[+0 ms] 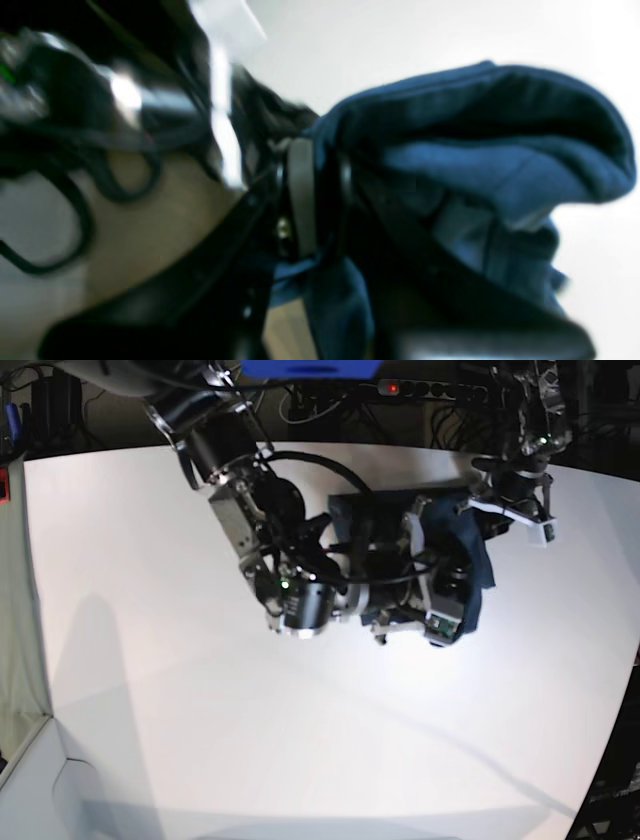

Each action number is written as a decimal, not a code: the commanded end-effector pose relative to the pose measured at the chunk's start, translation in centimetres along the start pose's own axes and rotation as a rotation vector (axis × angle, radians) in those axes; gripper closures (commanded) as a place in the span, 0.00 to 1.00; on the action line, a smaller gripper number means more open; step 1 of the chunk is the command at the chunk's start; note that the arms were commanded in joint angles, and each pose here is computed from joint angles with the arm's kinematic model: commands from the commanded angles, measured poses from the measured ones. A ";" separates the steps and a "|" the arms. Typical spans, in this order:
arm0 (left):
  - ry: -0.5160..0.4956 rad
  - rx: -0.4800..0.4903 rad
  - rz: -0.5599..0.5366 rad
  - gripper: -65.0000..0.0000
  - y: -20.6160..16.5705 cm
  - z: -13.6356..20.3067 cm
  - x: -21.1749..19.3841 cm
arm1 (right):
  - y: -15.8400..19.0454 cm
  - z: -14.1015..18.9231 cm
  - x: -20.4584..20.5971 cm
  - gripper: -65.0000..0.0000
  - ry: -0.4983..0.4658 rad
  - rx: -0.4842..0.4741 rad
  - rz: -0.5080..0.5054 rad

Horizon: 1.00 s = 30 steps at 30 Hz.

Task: Layout the t-shirt on the table in an organized manner, then fold the t-shirt properly
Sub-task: 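Fold the right gripper's end over toward the left gripper, then lay the folded end down and release with the right gripper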

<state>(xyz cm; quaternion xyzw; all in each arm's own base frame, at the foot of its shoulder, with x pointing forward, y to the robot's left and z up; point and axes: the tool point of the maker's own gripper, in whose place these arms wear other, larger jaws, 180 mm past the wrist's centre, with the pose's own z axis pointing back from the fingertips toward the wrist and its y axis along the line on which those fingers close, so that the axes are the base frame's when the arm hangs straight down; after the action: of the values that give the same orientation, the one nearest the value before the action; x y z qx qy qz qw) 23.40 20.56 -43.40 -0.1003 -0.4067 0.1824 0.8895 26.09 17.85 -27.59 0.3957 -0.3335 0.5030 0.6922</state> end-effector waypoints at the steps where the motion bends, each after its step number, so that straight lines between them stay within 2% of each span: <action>1: 0.079 0.010 -0.007 0.78 0.3 0.4 -1.9 | 0.6 0.2 3.0 1.00 -0.103 0.032 0.011; 4: 0.080 0.008 -0.002 0.78 0.3 0.5 -2.0 | 1.4 -0.3 3.7 1.00 -0.127 0.075 0.017; 10: 0.055 0.002 -0.013 0.78 0.0 1.3 -1.3 | 1.5 -1.3 2.4 0.98 -0.082 0.097 -0.006; 18: 0.055 0.004 -0.019 0.78 0.1 1.6 -1.3 | 1.3 -1.2 2.4 0.56 -0.083 0.094 -0.012; 21: 0.056 0.004 -0.023 0.78 0.1 1.6 -1.3 | 2.3 -0.2 4.0 0.45 -0.129 0.088 0.040; 26: 0.057 0.004 -0.022 0.78 0.1 1.7 -1.4 | 3.5 2.9 5.1 0.43 -0.192 0.041 0.131; 30: 0.067 0.007 -0.021 0.78 0.3 2.0 -1.8 | 1.2 4.7 3.7 0.43 -0.194 -0.033 0.081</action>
<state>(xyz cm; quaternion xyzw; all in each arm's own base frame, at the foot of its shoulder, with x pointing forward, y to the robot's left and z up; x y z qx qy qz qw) 21.44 20.03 -43.12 -0.1034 -0.3924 0.1741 0.8972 25.84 14.81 -23.81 0.3972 -0.4055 0.4880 0.6630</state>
